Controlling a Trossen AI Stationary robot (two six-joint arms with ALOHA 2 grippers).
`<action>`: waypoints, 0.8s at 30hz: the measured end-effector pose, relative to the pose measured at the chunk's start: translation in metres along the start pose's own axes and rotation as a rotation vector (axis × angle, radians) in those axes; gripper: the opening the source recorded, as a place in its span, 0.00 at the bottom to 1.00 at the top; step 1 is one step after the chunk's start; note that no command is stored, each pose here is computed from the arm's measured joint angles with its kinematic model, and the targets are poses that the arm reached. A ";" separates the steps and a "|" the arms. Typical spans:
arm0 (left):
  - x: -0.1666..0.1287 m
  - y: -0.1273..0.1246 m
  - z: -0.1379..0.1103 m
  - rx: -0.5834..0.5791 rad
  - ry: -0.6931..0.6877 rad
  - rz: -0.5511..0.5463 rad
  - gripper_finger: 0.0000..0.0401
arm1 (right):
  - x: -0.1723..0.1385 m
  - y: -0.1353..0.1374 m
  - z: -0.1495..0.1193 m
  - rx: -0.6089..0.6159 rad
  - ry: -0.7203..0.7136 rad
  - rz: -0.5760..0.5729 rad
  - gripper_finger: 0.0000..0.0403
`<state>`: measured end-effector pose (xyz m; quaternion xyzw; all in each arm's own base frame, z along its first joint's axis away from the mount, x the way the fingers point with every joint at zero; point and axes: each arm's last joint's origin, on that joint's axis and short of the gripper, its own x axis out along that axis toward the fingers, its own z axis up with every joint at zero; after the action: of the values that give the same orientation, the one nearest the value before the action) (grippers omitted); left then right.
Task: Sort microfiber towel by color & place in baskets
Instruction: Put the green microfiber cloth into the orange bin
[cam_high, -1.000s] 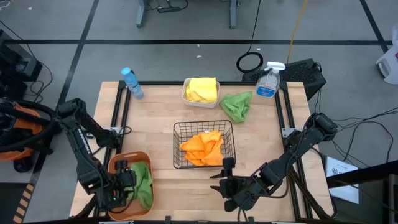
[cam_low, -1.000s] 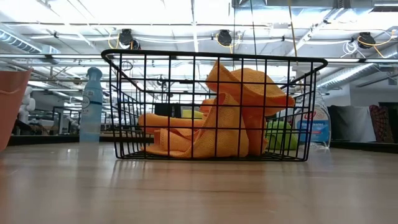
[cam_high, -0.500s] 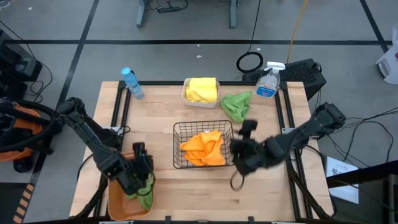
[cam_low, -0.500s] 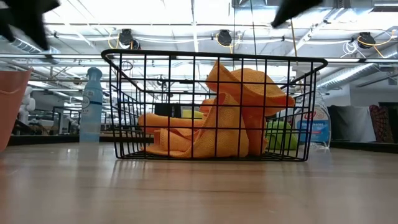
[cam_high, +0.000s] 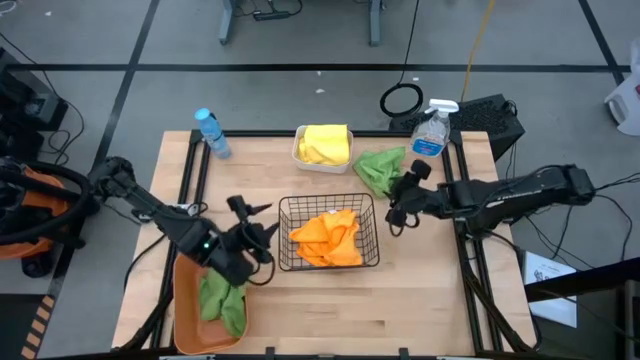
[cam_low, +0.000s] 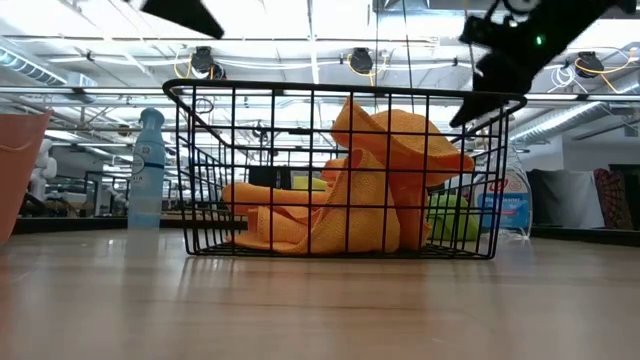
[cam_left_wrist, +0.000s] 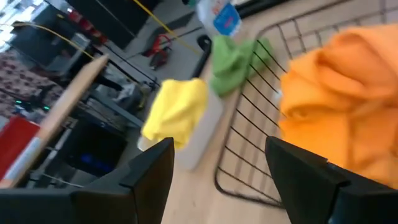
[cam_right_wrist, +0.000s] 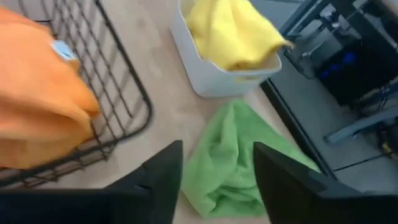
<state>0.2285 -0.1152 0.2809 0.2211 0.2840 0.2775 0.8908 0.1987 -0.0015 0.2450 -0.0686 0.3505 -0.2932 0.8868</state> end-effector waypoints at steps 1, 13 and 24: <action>0.004 0.002 0.003 -0.001 -0.006 0.013 0.64 | 0.003 -0.003 -0.005 0.015 -0.004 -0.002 0.50; 0.066 0.019 -0.002 -0.091 0.018 0.064 0.64 | 0.055 -0.013 -0.052 0.042 0.073 -0.052 0.79; 0.082 0.015 0.000 -0.056 -0.130 -0.143 0.64 | 0.108 -0.021 -0.062 0.073 0.173 -0.031 0.77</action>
<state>0.2790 -0.0532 0.2583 0.1929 0.2327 0.2063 0.9306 0.2106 -0.0748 0.1424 -0.0160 0.4135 -0.3245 0.8506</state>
